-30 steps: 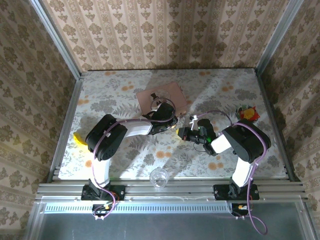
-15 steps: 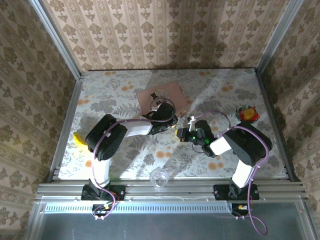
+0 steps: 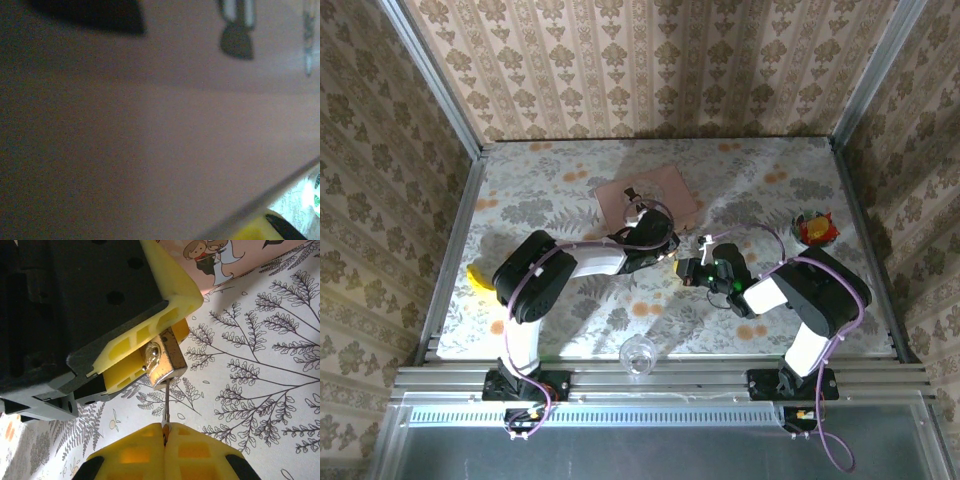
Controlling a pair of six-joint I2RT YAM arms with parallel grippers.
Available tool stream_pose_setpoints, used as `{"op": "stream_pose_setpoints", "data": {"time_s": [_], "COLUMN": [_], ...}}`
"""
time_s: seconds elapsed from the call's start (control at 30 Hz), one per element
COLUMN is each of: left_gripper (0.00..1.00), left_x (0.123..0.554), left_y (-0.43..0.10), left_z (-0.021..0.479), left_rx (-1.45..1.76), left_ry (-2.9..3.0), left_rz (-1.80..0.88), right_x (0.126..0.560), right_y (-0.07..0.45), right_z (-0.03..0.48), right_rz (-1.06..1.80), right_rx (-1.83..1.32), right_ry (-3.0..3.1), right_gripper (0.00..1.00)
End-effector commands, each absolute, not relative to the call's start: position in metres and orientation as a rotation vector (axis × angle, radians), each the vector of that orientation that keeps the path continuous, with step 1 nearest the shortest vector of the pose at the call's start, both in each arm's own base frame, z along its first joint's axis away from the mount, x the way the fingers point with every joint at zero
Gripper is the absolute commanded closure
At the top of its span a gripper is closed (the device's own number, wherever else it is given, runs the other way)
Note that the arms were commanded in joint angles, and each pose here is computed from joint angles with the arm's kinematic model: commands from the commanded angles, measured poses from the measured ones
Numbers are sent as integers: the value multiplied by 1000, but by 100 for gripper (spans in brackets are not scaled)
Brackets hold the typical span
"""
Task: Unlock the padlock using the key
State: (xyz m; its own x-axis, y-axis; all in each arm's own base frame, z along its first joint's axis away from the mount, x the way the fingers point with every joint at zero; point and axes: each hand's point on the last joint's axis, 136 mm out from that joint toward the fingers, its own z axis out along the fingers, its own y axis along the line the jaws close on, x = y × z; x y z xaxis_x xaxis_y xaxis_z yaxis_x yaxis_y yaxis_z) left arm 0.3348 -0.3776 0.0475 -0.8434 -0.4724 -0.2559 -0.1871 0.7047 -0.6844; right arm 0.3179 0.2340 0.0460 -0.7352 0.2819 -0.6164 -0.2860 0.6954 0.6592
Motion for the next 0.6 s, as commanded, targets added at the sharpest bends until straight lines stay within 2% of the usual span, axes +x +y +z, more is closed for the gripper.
{"op": "stream_pose_setpoints", "data": {"time_s": [0.0,0.57], "left_gripper": [100,100], "left_x": [256,256], "left_y": [-420,-413], "left_z": [22,27], "left_rx": [-493,-502], "left_ry": [2771,2761], "left_rz": [-1181,-1172], "right_x": [330,336], "right_y": [251,244], "right_z": [98,89], "right_rz": [1080,1185], "right_rx": [-102,-39], "right_ry": [1977,1938], "right_gripper": [100,100]}}
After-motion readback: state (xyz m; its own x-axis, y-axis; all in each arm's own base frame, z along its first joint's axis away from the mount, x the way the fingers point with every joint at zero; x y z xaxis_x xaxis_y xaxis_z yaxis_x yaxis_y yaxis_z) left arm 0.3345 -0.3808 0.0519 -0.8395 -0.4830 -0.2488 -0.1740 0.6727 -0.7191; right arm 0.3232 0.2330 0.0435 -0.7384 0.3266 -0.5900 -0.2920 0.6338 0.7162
